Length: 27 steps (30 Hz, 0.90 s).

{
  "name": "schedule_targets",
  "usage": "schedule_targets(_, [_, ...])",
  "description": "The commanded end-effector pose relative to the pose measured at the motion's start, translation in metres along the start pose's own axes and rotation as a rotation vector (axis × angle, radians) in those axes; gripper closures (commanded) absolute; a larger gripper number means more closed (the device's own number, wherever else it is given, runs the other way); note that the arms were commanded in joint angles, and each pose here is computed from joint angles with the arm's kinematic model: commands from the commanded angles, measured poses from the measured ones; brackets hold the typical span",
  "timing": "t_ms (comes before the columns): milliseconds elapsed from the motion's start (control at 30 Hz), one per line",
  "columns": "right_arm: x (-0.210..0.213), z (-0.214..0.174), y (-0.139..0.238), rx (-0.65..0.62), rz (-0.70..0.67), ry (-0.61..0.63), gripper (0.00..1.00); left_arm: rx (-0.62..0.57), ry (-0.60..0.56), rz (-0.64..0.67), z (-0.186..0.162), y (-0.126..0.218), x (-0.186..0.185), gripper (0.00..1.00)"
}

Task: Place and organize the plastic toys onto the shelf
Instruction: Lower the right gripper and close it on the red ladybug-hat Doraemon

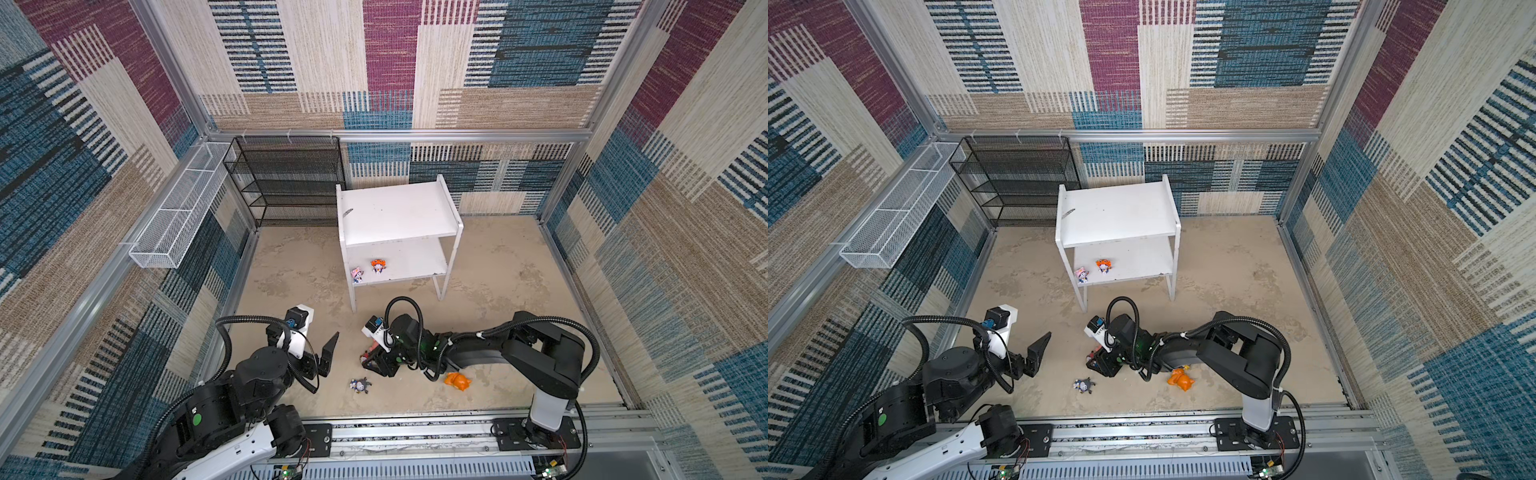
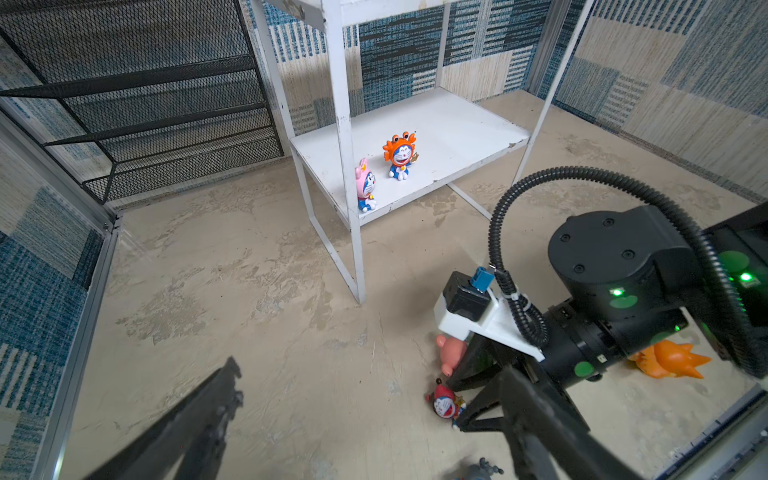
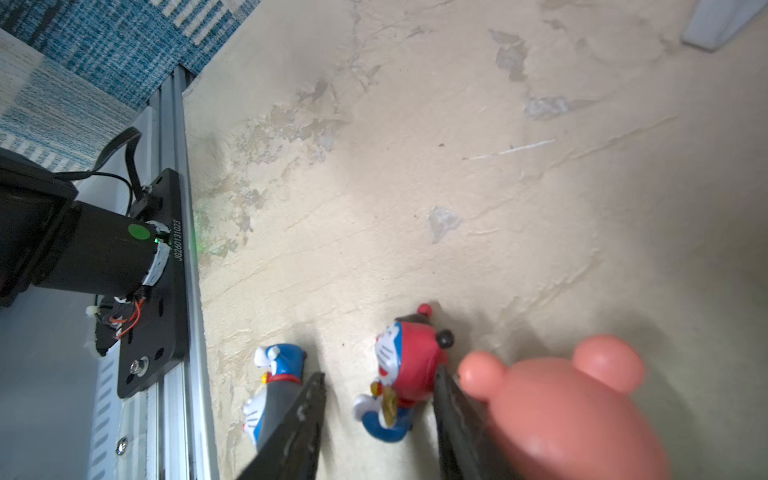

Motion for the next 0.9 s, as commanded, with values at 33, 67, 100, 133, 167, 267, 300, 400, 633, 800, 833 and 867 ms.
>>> schedule_targets(33, [-0.01,-0.012,0.0,0.041,-0.105,-0.028,0.55,-0.017,0.023,-0.012,0.004,0.001,-0.001,0.01])
schedule_targets(67, [-0.009,-0.012,0.0,0.04,-0.113,-0.021,0.55,-0.017,0.024,-0.011,0.004,0.001,-0.001,0.01])
schedule_targets(100, [-0.008,-0.012,0.001,0.04,-0.119,-0.016,0.55,-0.019,0.025,-0.013,0.005,0.002,-0.001,0.01])
schedule_targets(133, [-0.008,-0.015,0.0,0.049,-0.126,-0.009,0.55,-0.024,0.026,-0.013,0.005,0.002,-0.001,0.01])
schedule_targets(167, [-0.008,-0.015,-0.001,0.055,-0.144,-0.003,0.55,-0.024,0.028,-0.014,0.005,0.002,-0.001,0.01])
schedule_targets(267, [-0.008,-0.018,-0.002,0.063,-0.181,0.011,0.55,-0.026,0.029,-0.014,0.005,0.003,0.0,0.01])
schedule_targets(300, [-0.009,-0.017,-0.002,0.06,-0.183,0.01,0.55,-0.029,0.03,-0.014,0.005,0.003,0.0,0.01])
schedule_targets(400, [-0.011,-0.018,-0.004,0.065,-0.199,0.008,0.57,-0.03,0.03,-0.019,0.006,0.003,-0.001,0.01])
schedule_targets(633, [-0.012,-0.016,-0.01,0.072,-0.235,0.02,0.59,-0.033,0.034,-0.017,0.006,0.004,0.0,0.01])
schedule_targets(800, [-0.014,-0.019,-0.016,0.095,-0.278,0.034,0.62,-0.035,0.034,-0.019,0.006,0.004,0.0,0.01])
schedule_targets(833, [-0.014,-0.019,-0.016,0.096,-0.289,0.033,0.62,-0.033,0.032,-0.02,0.005,0.004,0.0,0.01])
schedule_targets(867, [-0.015,-0.019,-0.017,0.097,-0.297,0.033,0.62,-0.034,0.034,-0.021,0.006,0.004,0.0,0.01])
Point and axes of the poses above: each gripper's point midway between its finger pads, its own y axis back along the fingers, its own x axis along the line the jaws close on, z = x × y, the point moved 2 cm from there along y, back along the fingers
